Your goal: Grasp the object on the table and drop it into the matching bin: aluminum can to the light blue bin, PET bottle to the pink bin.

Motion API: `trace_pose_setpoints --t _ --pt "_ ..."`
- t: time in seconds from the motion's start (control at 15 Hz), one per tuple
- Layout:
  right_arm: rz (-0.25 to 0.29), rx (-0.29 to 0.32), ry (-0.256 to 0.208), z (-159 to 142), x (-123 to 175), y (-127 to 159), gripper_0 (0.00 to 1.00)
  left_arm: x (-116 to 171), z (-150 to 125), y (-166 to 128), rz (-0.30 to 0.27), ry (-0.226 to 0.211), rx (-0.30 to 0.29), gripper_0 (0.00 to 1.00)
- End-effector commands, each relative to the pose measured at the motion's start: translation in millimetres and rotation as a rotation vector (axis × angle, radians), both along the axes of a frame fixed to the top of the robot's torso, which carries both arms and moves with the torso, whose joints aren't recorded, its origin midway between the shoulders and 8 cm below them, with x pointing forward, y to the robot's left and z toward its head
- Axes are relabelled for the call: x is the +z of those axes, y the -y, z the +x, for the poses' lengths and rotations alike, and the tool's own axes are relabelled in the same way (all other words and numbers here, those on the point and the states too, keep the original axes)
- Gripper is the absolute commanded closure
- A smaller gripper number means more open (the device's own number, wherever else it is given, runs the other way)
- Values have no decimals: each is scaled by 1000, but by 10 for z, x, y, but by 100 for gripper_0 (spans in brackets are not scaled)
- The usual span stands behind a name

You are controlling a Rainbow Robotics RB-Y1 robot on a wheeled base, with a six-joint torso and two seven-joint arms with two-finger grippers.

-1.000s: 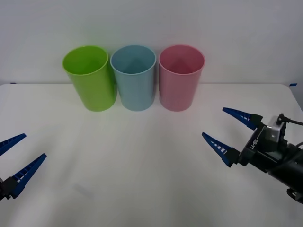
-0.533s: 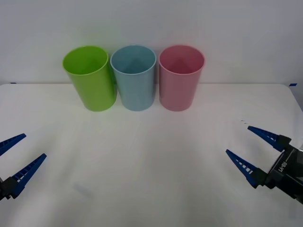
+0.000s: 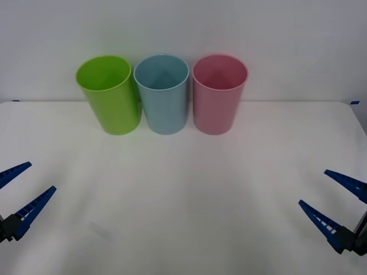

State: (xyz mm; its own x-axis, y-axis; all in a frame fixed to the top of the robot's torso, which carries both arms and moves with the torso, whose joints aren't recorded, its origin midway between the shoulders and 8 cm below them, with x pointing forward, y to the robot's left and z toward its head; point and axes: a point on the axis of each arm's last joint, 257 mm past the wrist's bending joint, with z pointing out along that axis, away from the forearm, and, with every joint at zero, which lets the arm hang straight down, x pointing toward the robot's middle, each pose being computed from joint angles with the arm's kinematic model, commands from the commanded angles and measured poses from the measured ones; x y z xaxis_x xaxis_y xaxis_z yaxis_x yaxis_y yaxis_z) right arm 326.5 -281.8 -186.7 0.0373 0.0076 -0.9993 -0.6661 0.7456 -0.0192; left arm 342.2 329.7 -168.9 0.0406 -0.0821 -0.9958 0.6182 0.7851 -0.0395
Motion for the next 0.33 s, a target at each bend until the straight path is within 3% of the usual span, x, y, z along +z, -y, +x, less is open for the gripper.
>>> trace_pose_setpoints --t 0.07,0.33 --pt "-3 -5 -9 -41 -31 26 0 0 0 0 0 0 0 0" --pt "-2 -3 -12 -53 -42 21 0 0 0 0 0 0 0 0"
